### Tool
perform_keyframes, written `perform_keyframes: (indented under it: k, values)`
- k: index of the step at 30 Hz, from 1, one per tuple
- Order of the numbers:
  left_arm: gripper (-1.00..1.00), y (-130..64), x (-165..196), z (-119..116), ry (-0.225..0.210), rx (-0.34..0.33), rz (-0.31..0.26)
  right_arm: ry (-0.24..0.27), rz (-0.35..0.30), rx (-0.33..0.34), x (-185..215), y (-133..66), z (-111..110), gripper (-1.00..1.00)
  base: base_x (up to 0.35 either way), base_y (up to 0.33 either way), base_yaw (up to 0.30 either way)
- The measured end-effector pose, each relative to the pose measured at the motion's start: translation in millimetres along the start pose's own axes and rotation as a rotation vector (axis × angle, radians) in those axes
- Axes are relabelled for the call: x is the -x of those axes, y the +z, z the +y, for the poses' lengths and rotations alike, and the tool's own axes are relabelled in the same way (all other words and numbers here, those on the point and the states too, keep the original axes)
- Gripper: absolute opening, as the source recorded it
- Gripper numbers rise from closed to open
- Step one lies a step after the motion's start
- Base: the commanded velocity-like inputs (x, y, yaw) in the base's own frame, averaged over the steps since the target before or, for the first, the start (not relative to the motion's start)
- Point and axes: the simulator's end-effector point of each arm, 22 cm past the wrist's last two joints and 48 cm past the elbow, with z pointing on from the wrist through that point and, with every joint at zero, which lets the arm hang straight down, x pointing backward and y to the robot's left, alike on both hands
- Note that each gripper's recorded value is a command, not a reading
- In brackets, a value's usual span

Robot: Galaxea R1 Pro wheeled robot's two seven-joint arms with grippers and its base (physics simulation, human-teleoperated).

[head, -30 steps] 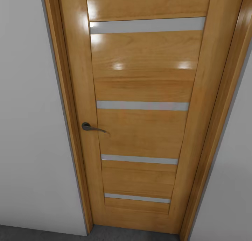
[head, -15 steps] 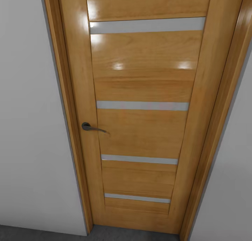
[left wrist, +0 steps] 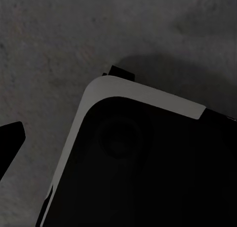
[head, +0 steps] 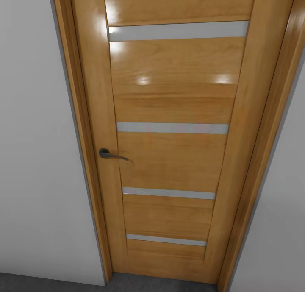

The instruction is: Move the two storage containers from the living room to the garage. In the garage, place one container on the floor and stack the other container on top of it (either order is fine).

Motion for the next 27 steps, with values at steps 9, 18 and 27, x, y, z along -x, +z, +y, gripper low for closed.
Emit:
perform_keyframes:
  k: [9,18,27]
  values:
    - [1.00,0.0,0.2,0.1,-0.001,0.000,0.000,0.061,-0.092,0.023,162.5,2.9,17.4,1.00,0.000,0.000,0.000]
    - [1.00,0.0,0.0,-1.2,-0.001,-0.002,0.000,0.065,-0.121,0.113,235.7,-19.6,104.8,1.00,0.000,0.000,0.000]
    - [1.00,0.0,-0.1,-1.3,0.000,-0.002,0.000,-0.001,-0.166,0.212,303.2,-73.6,225.1,1.00,0.000,0.000,0.000]
